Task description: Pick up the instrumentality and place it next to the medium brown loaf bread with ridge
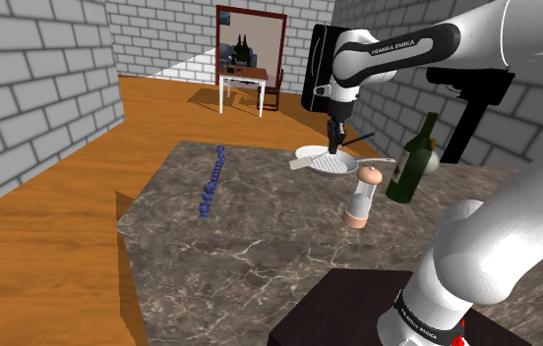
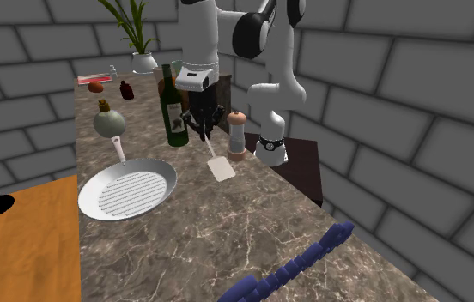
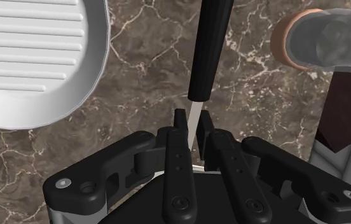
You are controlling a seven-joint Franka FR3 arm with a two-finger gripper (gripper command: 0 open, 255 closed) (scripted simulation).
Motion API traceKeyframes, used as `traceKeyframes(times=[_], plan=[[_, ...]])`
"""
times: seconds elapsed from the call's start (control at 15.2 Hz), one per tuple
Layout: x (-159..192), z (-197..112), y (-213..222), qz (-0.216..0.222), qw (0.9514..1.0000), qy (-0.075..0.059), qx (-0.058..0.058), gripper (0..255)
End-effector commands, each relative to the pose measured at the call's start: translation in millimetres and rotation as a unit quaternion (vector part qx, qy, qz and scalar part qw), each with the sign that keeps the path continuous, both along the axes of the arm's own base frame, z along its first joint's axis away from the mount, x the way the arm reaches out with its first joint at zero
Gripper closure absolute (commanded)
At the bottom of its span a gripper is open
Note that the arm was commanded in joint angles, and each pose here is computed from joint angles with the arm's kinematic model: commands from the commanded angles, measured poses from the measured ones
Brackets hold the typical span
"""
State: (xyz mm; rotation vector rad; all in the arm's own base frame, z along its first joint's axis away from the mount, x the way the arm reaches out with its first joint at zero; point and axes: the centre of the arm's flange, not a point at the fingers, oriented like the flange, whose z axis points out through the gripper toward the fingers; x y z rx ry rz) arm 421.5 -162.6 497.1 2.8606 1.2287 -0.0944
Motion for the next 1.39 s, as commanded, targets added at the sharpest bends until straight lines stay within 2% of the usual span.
traceKeyframes(times=[0.0, 0.73, 1.32], plan=[[0, 10, 0, 0.000, 1.0000, 0.000, 0.000, 255], [0, 67, 0, 0.000, 1.0000, 0.000, 0.000, 255], [-70, 67, -96, 0.000, 1.0000, 0.000, 0.000, 255]])
